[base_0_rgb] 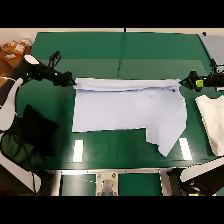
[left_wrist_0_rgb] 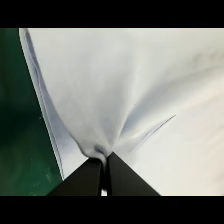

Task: Fold the shirts.

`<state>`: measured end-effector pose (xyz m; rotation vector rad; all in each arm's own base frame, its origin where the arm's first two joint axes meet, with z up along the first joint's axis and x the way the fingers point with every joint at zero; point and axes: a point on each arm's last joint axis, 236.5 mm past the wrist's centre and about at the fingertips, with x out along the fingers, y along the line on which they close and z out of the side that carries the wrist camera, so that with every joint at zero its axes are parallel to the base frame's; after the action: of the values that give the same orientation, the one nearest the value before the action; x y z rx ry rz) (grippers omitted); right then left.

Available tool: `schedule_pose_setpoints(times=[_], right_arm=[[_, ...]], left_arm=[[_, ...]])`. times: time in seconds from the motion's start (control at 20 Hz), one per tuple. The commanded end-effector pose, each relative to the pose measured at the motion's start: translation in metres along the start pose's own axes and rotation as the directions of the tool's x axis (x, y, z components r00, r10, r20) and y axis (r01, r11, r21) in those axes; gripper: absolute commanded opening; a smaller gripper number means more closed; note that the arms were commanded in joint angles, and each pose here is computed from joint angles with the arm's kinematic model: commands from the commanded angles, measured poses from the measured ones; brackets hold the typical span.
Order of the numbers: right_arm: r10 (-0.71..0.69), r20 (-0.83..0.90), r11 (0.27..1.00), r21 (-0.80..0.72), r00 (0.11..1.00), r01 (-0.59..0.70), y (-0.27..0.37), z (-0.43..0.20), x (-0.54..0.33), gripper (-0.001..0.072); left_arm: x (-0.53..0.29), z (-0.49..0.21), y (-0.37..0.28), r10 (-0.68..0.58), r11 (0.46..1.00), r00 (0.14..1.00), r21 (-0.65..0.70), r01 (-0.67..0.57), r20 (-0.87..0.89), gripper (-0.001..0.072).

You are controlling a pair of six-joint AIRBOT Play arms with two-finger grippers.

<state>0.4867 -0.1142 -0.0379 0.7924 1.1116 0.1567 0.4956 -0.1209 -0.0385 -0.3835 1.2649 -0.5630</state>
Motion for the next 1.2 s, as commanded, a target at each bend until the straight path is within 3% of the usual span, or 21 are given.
schedule_pose_setpoints(times=[0.0,0.2,0.45,0.5,0.55,0.6,0.65,0.75,0.9,0.95,1.0,1.15], right_arm=[[-0.098,-0.133,0.995,-0.043,0.986,0.093,-0.027,-0.031,-0.006,0.0016],[-0.167,-0.135,0.985,-0.061,0.977,0.16,-0.044,-0.032,-0.008,0.0017],[-0.163,-0.138,0.985,-0.075,0.977,0.154,-0.037,-0.032,0.002,0.0018],[-0.164,-0.138,0.985,-0.082,0.977,0.154,-0.035,-0.032,0.004,0.0018],[-0.166,-0.135,0.985,-0.075,0.977,0.157,-0.033,-0.03,0.004,0.0077],[-0.17,-0.129,0.985,-0.052,0.977,0.164,-0.032,-0.027,0.001,0.0216],[-0.188,-0.126,0.982,-0.024,0.974,0.187,-0.035,-0.024,-0.007,0.0266],[-0.226,-0.152,0.971,0.039,0.962,0.234,-0.044,-0.027,-0.034,0.0252],[-0.213,-0.206,0.964,0.115,0.955,0.239,-0.046,-0.047,-0.066,0.0048],[-0.207,-0.221,0.962,0.131,0.953,0.239,-0.045,-0.056,-0.073,0.0017],[-0.205,-0.225,0.961,0.139,0.952,0.24,-0.043,-0.063,-0.078,0.0017],[-0.207,-0.215,0.954,0.172,0.954,0.245,-0.035,-0.099,-0.094,0.0017]], left_arm=[[0.01,-0.023,0.003,0.07,0.997,0.992,0.032,-0.067,-0.102,0.0026],[0.026,-0.045,0.011,0.105,0.994,0.981,0.02,-0.103,-0.161,0.0026],[0.031,-0.034,0.008,0.083,0.996,0.991,-0.007,-0.084,-0.102,0.0028],[0.032,-0.033,0.003,0.063,0.998,0.993,-0.017,-0.065,-0.097,0.0146],[0.031,-0.036,0.001,0.053,0.998,0.992,-0.025,-0.056,-0.112,0.0433],[0.027,-0.041,0.001,0.05,0.997,0.989,-0.051,-0.058,-0.136,0.0482],[0.019,-0.047,0.0,0.038,0.996,0.985,-0.073,-0.051,-0.17,0.0482],[-0.009,-0.054,0.001,0.008,0.994,0.973,-0.108,-0.034,-0.23,0.0478],[-0.047,-0.063,0.007,-0.018,0.982,0.965,-0.187,-0.032,-0.26,0.023],[-0.055,-0.066,0.005,-0.023,0.981,0.963,-0.19,-0.03,-0.267,0.0061],[-0.062,-0.071,0.001,-0.018,0.982,0.961,-0.183,-0.035,-0.277,0.0026],[-0.071,-0.097,-0.016,0.028,0.983,0.954,-0.164,-0.08,-0.298,0.0025]])
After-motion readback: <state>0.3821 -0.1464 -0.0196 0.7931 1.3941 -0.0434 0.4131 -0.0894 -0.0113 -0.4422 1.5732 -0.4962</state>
